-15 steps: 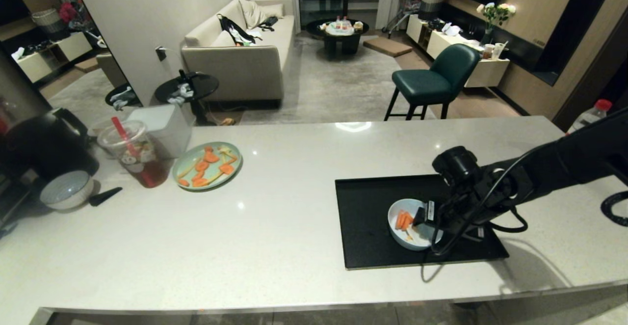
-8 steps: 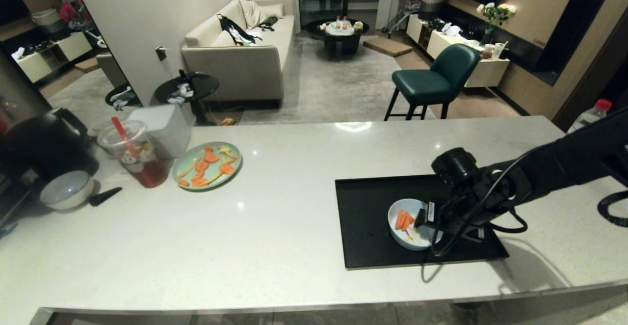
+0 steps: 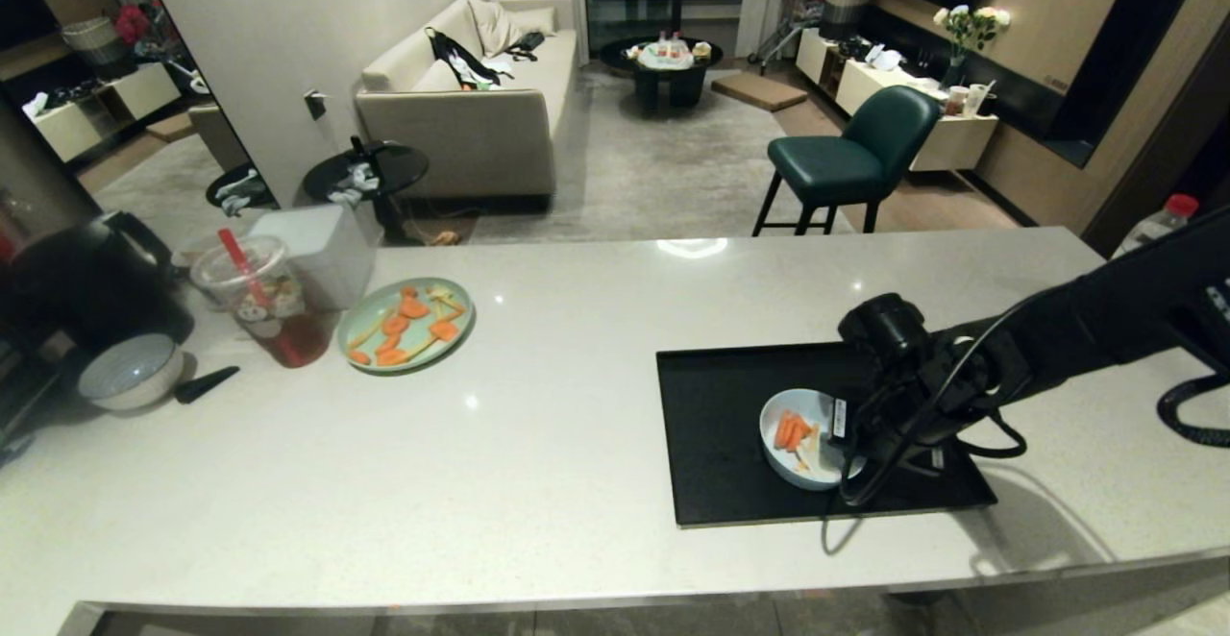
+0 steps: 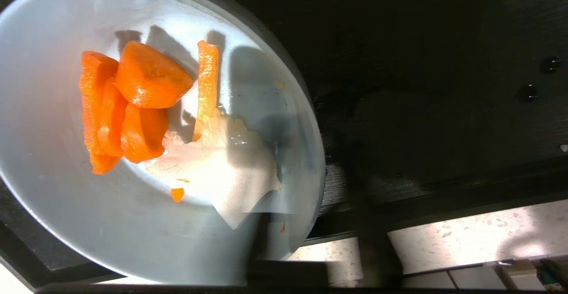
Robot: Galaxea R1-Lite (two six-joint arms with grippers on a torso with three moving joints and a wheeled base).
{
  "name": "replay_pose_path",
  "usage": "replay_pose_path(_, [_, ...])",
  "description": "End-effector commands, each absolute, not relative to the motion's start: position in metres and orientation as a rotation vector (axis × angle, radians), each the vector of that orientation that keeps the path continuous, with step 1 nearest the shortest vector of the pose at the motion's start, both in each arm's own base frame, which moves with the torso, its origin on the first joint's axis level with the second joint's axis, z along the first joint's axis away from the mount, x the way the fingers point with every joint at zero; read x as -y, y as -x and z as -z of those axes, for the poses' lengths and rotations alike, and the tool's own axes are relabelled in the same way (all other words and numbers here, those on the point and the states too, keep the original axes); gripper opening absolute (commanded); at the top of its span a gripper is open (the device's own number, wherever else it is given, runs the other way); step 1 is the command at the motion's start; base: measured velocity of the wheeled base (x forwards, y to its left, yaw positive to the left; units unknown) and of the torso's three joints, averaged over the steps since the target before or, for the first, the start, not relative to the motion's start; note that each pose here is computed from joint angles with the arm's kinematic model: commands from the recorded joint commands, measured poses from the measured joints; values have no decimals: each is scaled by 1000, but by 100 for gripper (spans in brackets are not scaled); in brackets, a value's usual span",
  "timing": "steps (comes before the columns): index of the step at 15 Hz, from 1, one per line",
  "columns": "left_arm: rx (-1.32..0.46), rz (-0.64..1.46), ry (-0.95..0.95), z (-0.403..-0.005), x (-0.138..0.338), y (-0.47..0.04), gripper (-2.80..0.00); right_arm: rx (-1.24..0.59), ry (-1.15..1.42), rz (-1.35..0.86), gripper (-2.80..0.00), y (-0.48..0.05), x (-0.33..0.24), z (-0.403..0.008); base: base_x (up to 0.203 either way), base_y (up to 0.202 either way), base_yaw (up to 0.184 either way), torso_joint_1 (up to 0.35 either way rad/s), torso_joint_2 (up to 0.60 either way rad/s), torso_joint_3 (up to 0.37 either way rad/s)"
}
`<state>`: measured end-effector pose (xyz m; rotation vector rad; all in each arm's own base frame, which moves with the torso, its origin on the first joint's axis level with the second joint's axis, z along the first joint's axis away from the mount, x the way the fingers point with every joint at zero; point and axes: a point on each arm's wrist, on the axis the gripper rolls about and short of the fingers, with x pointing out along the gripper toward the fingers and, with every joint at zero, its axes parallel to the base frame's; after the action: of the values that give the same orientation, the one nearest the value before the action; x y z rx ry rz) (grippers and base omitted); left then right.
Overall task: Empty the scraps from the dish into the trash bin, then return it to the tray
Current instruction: Pick up the bowl with leftover food
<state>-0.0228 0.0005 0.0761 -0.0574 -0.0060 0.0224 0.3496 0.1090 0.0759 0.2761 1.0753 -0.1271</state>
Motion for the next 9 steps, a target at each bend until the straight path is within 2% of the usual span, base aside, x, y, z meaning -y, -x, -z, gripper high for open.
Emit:
replay_pose_path(1, [5, -23, 58, -76, -1, 23, -280, -1081, -272, 130, -280, -349, -110, -74, 0, 0, 0, 0, 0, 0])
replay_pose_path(9, [5, -23, 58, -76, -1, 23, -280, -1080, -271, 134, -280, -346, -110, -76, 0, 0, 0, 0, 0, 0])
